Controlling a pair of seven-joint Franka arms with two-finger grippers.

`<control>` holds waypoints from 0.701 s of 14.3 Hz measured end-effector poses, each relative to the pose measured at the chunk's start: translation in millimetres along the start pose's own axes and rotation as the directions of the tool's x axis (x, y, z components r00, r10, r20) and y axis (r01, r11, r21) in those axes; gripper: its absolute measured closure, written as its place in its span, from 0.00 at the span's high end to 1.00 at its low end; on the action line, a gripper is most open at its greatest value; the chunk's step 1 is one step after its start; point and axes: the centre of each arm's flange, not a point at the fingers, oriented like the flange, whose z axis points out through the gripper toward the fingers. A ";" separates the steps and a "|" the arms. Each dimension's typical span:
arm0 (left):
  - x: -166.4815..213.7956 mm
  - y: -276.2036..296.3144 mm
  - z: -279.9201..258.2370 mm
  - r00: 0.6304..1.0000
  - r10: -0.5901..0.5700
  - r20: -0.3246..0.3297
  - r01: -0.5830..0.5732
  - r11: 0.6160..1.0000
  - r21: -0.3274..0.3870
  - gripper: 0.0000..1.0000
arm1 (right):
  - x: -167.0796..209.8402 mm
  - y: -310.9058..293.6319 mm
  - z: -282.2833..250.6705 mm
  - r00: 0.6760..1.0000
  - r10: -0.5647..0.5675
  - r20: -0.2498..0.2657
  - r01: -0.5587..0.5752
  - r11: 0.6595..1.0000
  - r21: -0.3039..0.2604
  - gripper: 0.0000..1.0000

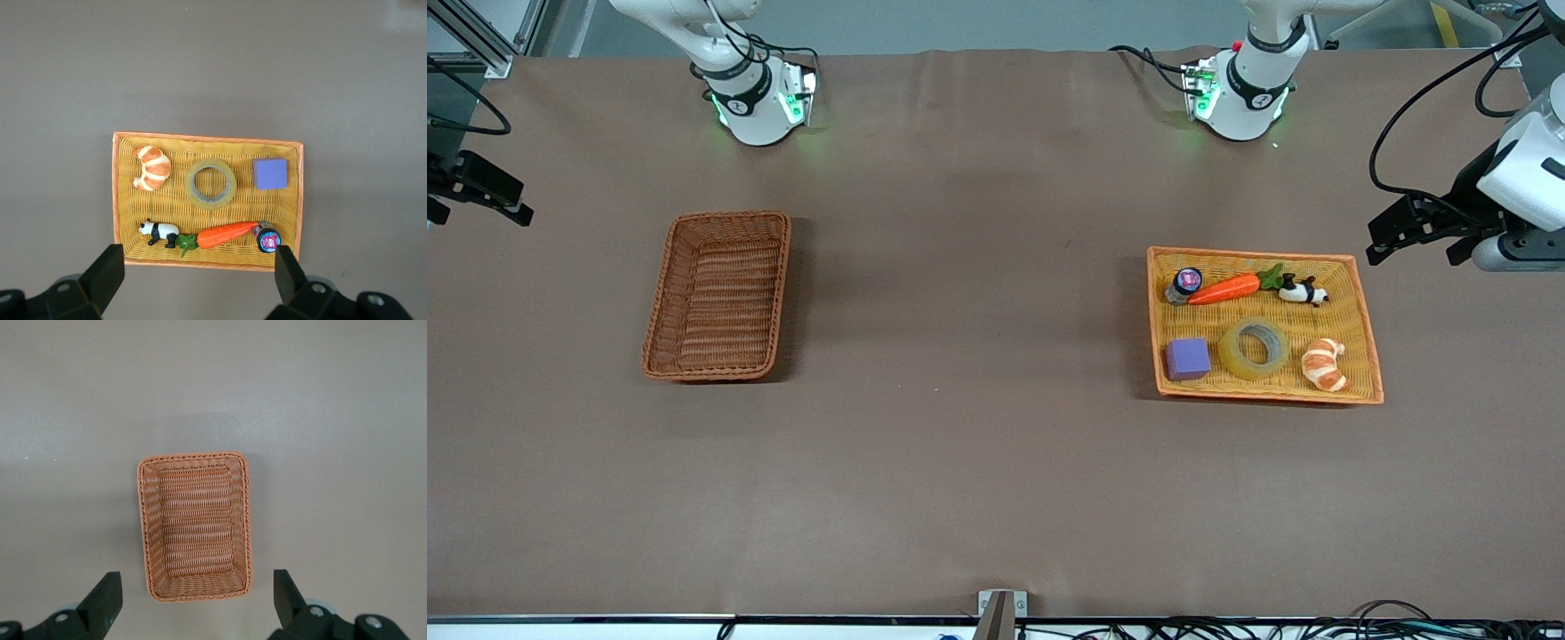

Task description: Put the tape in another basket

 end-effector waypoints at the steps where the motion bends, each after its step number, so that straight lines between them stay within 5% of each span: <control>1: 0.2 -4.2 2.2 1.000 -0.007 0.005 0.007 1.000 0.001 1.00 | 0.0 0.0 0.0 1.000 0.000 0.000 0.000 1.000 0.000 1.00; 10: 31.4 -43.4 102.8 0.993 -0.069 0.100 0.066 0.997 0.027 0.99 | 0.0 0.1 0.2 1.000 0.000 0.001 0.000 1.000 0.000 1.00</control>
